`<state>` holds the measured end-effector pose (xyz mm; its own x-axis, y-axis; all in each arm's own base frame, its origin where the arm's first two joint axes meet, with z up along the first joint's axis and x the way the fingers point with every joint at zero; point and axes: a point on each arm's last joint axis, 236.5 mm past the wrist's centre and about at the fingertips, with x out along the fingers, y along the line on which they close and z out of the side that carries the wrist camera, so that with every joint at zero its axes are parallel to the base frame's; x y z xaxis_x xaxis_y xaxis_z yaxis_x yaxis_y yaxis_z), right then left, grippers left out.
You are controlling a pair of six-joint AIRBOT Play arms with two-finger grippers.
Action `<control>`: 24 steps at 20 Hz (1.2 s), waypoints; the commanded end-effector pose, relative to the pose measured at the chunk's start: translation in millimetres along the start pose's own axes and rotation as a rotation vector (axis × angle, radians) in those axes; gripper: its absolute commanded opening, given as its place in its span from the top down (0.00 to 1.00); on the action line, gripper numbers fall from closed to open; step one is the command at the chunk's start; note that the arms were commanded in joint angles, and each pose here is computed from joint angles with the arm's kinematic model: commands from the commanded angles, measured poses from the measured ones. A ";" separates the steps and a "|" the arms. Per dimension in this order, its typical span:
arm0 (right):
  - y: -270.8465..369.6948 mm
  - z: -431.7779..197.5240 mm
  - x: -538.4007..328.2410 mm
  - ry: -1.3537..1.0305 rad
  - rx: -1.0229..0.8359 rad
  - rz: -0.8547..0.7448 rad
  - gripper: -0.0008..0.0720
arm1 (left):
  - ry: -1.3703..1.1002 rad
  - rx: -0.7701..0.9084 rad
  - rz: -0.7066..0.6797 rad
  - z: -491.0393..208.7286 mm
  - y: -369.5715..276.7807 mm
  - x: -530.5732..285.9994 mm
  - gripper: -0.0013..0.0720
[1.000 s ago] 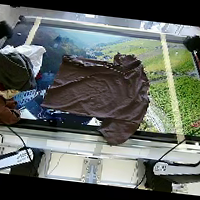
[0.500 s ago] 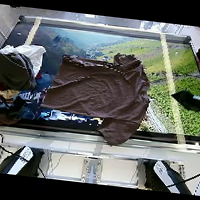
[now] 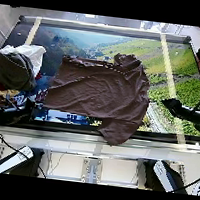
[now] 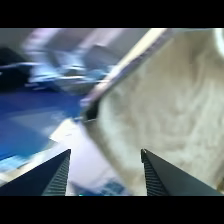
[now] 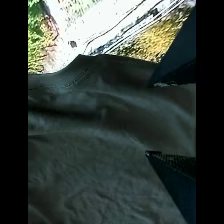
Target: Fold the shirts.
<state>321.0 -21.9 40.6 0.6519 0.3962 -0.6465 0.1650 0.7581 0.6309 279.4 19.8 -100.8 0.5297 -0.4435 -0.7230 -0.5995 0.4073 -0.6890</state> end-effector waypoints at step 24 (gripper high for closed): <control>-42.5 -165.8 89.5 0.268 0.411 -0.034 0.47 | -0.041 0.144 -0.033 9.1 -52.7 45.4 0.97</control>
<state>236.4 58.5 -104.5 0.4139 0.5557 -0.7210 0.4937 0.5284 0.6907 340.4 -14.3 -97.9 0.5737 -0.4252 -0.7001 -0.4917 0.5049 -0.7095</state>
